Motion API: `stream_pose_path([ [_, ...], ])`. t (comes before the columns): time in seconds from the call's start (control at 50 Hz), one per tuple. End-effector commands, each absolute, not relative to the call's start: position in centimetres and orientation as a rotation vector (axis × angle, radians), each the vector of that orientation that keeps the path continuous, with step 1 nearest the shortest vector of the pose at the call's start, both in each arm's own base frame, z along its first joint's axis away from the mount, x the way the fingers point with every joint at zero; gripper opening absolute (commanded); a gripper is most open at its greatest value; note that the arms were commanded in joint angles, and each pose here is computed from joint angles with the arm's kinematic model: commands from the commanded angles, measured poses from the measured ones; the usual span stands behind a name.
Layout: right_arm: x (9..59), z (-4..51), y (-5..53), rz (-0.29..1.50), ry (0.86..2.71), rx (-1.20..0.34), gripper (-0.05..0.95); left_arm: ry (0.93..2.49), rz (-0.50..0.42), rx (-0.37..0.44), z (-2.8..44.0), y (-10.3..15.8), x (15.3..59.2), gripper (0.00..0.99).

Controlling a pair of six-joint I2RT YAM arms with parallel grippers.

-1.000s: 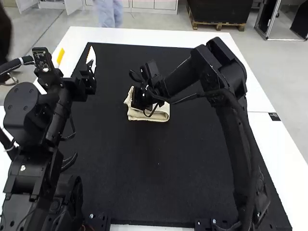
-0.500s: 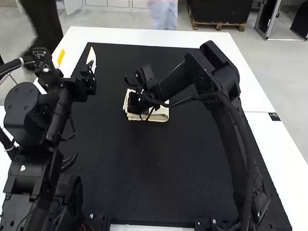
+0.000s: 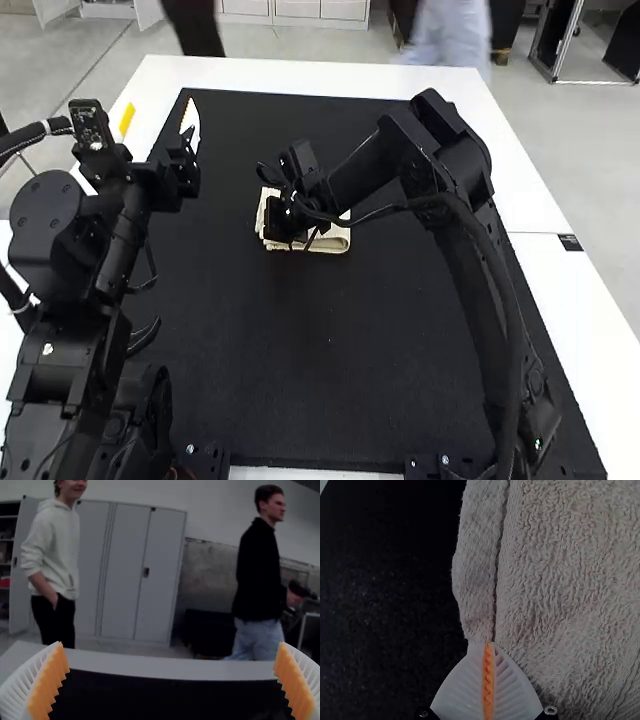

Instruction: Fold the towel.

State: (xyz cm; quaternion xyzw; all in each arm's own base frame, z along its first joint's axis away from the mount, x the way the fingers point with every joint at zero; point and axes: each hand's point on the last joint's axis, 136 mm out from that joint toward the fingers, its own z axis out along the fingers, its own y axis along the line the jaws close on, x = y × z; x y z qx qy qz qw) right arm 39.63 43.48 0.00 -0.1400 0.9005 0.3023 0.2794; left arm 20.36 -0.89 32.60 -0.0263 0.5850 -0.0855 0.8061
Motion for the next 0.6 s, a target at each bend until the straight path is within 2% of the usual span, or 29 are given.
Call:
stream_pose_path([
  [0.0,39.5,-1.4,43.6,0.790,2.432,-0.393,0.00,1.239,-0.183,-0.047,32.9,-1.0,20.1,0.967],
  [0.14,39.6,-1.0,43.7,0.792,2.427,-0.393,0.00,1.237,-0.182,-0.048,32.9,-1.0,20.0,0.967],
  [0.38,41.0,4.8,44.9,0.828,2.335,-0.379,0.00,1.235,-0.184,-0.049,33.0,-1.0,20.0,0.967],
  [0.58,41.7,7.5,45.0,0.815,2.298,-0.380,0.00,1.234,-0.182,-0.048,33.1,-1.0,20.0,0.967],
])
